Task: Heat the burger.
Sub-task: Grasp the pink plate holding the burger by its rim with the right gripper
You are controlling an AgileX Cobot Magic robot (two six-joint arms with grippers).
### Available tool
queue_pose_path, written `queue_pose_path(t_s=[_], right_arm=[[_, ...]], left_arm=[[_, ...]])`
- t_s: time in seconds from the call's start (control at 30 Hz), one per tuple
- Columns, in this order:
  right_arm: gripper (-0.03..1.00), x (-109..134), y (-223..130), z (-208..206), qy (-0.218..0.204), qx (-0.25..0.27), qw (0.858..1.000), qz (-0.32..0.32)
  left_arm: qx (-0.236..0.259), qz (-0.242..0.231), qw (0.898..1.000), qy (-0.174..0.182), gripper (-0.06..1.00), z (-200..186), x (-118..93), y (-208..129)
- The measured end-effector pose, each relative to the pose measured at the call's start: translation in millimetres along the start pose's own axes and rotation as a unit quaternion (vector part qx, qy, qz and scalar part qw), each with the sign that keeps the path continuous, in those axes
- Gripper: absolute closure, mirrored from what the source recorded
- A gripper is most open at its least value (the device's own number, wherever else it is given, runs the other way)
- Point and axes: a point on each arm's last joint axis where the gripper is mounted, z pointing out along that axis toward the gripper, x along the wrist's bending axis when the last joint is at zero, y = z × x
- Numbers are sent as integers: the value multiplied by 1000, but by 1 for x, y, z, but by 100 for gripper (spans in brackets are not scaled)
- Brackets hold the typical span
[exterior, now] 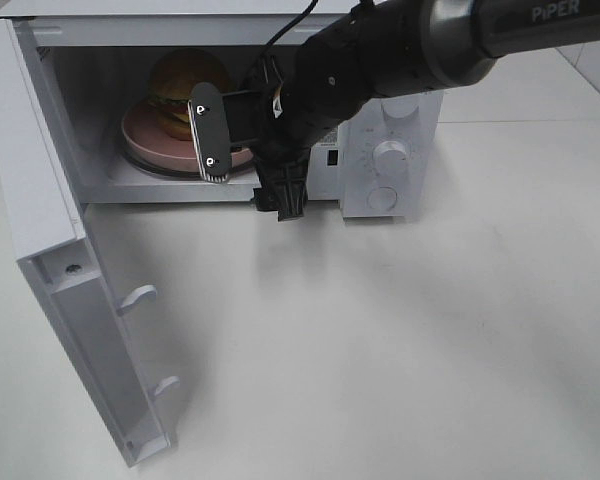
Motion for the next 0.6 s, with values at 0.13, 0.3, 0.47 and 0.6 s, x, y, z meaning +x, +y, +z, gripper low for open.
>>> queue_pose_path(t_s=[0.13, 0.3, 0.47, 0.6], right_arm=[[6, -6, 3, 9, -6, -2, 1000, 11], [8, -13, 6, 22, -8, -3, 1000, 21], [9, -14, 9, 34, -6, -7, 999, 34], [10, -13, 10, 45, -5, -9, 999, 39]], left_arm=[[0, 0, 1000, 0, -5, 0, 0, 0], [0, 0, 1000, 0, -5, 0, 0, 0], [0, 0, 1000, 0, -5, 0, 0, 0], [0, 0, 1000, 0, -5, 0, 0, 0]])
